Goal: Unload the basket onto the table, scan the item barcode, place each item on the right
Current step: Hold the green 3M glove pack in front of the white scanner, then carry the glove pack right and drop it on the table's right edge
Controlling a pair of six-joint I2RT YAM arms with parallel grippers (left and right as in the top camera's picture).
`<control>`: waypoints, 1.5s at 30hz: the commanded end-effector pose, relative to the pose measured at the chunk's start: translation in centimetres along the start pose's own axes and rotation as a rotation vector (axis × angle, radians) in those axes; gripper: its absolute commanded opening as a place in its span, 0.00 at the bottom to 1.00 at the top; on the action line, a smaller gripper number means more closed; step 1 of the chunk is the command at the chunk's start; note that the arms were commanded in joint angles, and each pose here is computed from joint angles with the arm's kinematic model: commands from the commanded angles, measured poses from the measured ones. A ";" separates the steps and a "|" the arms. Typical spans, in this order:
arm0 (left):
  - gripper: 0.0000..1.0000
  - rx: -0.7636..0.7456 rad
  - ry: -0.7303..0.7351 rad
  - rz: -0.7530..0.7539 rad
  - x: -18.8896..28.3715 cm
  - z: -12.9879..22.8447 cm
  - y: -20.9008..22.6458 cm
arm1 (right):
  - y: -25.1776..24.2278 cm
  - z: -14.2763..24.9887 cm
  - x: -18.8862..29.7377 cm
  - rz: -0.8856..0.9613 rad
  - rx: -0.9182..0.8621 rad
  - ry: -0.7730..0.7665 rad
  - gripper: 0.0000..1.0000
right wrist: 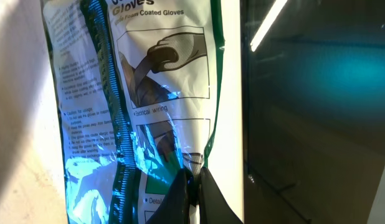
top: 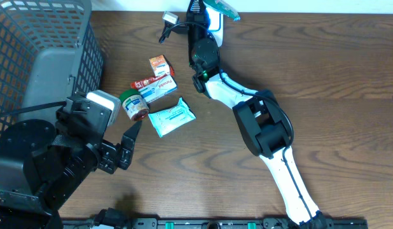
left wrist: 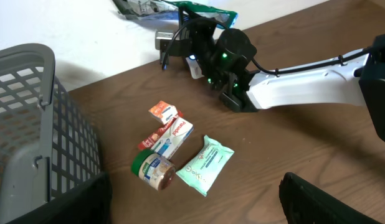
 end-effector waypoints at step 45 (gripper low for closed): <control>0.86 0.006 -0.006 -0.012 0.1 -0.1 0.1 | -18.1 20.1 0.0 0.305 -0.543 1.242 0.01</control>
Point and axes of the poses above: each gripper's point midway between its finger pads, its own x axis back along the fingers, its own y axis along the line the jaws close on, z = x × y, the point moved 5 cm from there along x, back along the fingers, and after that the axes turned 5 degrees about x, right-handed, at the moved point
